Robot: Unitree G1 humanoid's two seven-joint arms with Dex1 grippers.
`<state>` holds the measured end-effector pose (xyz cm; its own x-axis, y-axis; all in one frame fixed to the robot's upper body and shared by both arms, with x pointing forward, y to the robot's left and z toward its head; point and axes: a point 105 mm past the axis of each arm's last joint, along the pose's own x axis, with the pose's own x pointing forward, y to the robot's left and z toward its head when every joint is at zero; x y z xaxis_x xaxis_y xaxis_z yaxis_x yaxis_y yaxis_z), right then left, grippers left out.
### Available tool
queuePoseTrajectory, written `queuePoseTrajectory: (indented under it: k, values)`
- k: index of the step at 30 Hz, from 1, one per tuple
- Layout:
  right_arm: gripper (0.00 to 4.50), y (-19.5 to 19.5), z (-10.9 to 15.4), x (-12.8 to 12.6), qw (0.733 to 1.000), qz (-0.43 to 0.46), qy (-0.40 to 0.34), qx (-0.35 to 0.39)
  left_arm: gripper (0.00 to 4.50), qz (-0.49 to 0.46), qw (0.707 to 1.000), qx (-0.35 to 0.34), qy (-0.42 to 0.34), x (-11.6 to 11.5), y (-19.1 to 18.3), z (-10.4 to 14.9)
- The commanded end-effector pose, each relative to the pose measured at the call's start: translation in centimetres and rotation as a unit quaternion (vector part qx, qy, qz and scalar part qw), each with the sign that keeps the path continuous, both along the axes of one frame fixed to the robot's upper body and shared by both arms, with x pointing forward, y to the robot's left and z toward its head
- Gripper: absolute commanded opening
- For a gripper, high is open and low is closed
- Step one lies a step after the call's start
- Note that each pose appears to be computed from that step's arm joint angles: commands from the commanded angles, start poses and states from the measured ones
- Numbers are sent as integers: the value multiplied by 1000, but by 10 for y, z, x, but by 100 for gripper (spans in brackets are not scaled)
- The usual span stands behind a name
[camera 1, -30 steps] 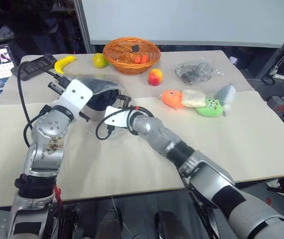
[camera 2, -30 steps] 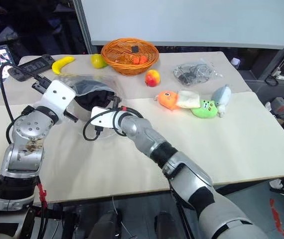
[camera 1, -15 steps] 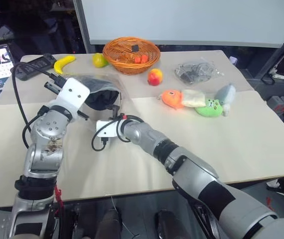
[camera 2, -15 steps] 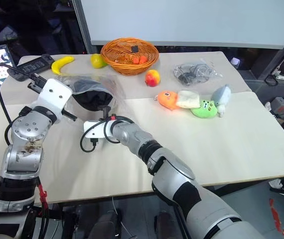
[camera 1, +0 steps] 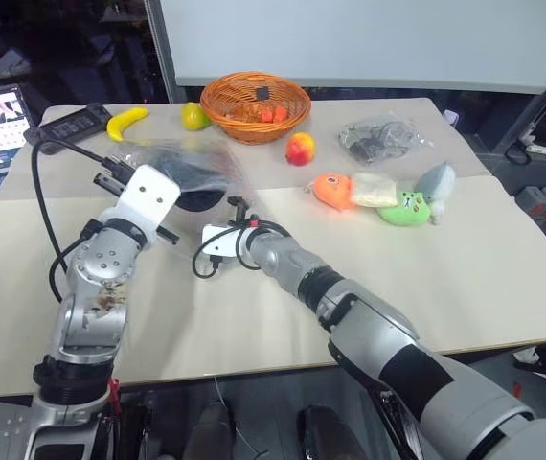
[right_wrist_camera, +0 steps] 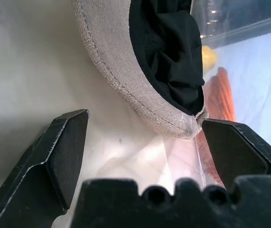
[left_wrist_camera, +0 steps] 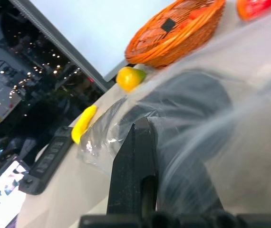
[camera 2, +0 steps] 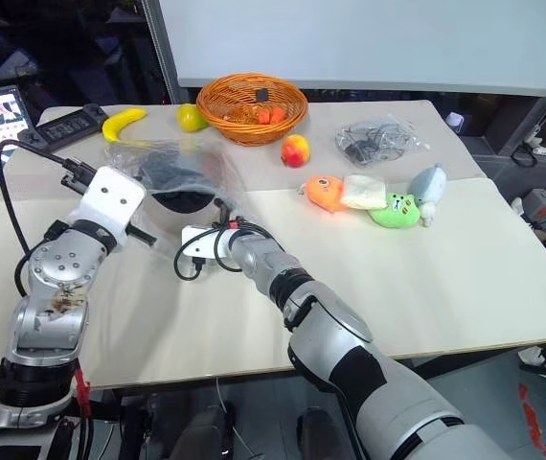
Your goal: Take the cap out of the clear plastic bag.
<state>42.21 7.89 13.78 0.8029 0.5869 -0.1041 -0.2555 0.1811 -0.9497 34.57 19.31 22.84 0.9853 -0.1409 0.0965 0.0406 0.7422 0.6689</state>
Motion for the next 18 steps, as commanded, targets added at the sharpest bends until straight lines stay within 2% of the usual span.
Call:
queuePoseTrajectory:
  k: [1,2,3,9,13,18]
  values:
    - [386,78,17,-48,995,99,-20,21,0,-2,1000,2,-26,-8,-4,12]
    - [339,81,18,-50,994,105,-23,21,0,-2,1000,2,-25,-8,-4,11]
    - [318,83,18,-52,993,111,-28,19,0,-1,1000,1,-24,-8,-3,11]
    - [110,96,29,-63,989,136,-57,22,0,-1,1000,0,-20,-8,-4,10]
    - [110,108,44,-74,981,172,-89,30,0,-6,1000,-2,-19,-9,-6,9]
    - [110,111,51,-79,976,191,-99,34,0,-17,1000,-12,-16,-13,-13,7]
